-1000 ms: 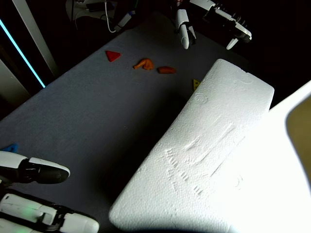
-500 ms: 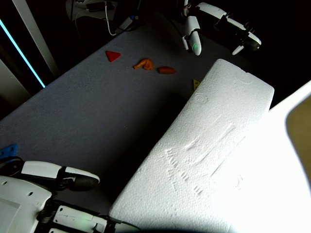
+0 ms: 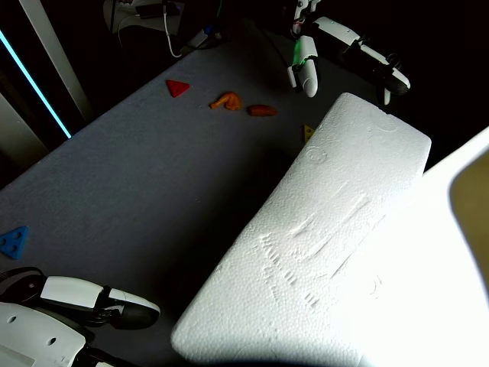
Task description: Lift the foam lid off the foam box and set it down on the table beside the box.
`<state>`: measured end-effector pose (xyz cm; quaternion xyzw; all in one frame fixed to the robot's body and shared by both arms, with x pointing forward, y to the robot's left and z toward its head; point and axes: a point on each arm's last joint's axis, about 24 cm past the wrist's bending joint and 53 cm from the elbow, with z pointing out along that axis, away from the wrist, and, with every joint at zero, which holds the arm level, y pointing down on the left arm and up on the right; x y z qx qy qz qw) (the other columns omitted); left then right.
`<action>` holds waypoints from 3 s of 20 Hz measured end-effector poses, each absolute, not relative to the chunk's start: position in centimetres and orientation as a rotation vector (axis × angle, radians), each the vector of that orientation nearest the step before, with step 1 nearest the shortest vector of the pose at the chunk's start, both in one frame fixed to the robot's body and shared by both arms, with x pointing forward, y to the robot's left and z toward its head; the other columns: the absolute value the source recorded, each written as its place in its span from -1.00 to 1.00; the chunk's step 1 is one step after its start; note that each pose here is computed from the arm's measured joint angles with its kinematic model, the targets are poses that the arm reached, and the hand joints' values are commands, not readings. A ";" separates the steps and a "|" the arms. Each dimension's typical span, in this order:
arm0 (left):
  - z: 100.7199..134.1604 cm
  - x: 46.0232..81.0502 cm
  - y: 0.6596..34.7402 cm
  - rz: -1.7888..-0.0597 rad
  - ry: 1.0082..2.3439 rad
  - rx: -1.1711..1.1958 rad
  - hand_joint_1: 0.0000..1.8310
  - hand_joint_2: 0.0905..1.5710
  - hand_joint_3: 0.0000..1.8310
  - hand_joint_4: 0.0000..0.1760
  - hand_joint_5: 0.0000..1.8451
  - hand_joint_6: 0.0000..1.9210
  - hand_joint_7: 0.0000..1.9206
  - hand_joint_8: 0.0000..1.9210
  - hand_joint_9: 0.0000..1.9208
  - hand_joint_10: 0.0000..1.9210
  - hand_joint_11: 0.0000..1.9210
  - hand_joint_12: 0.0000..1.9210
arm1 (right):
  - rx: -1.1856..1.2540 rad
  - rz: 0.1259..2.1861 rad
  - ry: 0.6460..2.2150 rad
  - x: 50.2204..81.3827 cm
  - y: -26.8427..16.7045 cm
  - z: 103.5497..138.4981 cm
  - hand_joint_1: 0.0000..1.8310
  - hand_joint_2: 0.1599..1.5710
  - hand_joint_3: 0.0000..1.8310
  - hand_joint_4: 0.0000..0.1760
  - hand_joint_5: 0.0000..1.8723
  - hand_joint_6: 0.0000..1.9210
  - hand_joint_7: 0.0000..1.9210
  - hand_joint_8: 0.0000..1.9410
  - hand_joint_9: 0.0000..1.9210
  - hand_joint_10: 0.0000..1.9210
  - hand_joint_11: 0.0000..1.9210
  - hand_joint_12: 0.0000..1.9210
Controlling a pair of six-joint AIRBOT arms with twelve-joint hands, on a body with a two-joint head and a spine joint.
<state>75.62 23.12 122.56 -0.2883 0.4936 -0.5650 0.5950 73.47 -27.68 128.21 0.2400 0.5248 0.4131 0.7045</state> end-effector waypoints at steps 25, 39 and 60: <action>118.9 78.8 21.2 -1.307 1.280 -0.757 -0.36 0.33 -1.00 -1.00 -0.94 -1.00 -1.00 -1.00 -1.00 -1.00 -1.00 -0.65 | 0.667 0.977 1.191 76.0 -27.8 125.5 -0.42 0.34 -1.00 -1.00 -1.00 -1.00 -1.00 -1.00 -1.00 -1.00 -1.00 -1.00; 119.0 79.1 20.5 -1.328 1.277 -0.764 -0.42 0.41 -1.00 -1.00 -0.67 -0.99 -0.77 -0.99 -0.84 -0.99 -1.00 -0.56 | 0.666 1.064 1.144 76.6 -26.4 126.6 -0.36 0.48 -1.00 -1.00 -0.99 -0.37 -0.83 -0.99 -0.94 -0.95 -1.00 -1.00; 122.7 77.6 21.2 -1.391 1.157 -0.707 -0.48 0.39 -1.00 -1.00 -0.66 -1.00 -0.81 -1.00 -0.86 -0.98 -1.00 -0.38 | 0.630 1.133 1.085 75.2 -24.6 128.5 -0.42 0.44 -1.00 -1.00 -1.00 -0.54 -0.78 -0.98 -1.00 -0.39 -1.00 0.39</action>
